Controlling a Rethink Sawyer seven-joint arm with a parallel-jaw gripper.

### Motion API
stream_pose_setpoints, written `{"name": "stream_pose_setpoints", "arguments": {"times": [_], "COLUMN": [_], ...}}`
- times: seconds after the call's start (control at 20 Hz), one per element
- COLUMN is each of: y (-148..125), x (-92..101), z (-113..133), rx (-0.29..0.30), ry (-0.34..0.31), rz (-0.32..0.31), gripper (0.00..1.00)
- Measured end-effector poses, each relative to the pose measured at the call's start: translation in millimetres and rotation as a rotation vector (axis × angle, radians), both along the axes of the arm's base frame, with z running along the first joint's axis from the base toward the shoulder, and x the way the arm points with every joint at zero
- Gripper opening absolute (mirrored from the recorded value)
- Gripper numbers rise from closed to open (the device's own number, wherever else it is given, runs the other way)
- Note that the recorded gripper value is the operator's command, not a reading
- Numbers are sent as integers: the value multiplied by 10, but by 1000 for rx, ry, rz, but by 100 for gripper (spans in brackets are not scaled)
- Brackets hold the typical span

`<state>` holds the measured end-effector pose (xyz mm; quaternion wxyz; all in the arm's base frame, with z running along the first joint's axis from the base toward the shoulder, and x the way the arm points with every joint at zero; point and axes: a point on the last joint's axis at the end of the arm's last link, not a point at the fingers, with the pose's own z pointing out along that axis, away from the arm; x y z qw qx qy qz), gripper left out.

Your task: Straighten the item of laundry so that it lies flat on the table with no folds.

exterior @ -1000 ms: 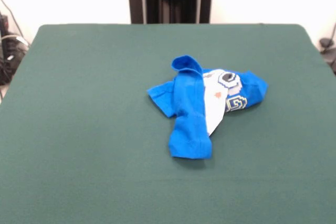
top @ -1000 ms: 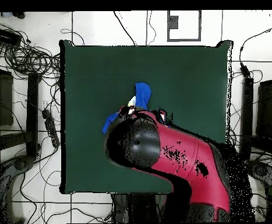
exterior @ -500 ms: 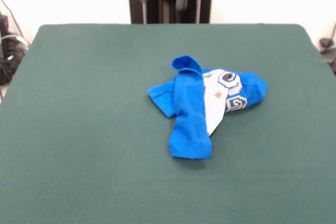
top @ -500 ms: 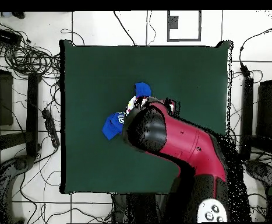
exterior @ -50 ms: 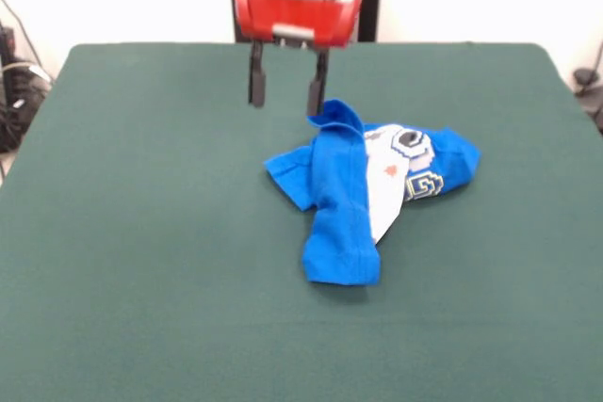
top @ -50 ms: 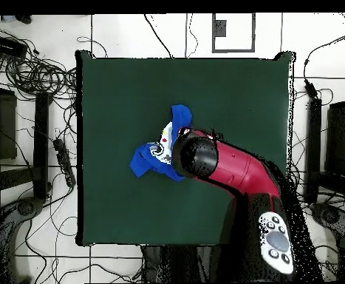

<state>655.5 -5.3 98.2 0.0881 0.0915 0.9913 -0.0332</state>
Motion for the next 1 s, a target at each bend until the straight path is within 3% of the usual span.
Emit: {"name": "stream_pose_setpoints", "arguments": {"times": [0.3, 0.5, 1.0], "y": [57, 161, 294], "x": [-141, -212, -257], "z": [-509, -703, -898], "rx": [30, 28, 29], "ry": [74, 85, 94], "rz": [10, 42, 74], "gripper": [100, 100, 100]}}
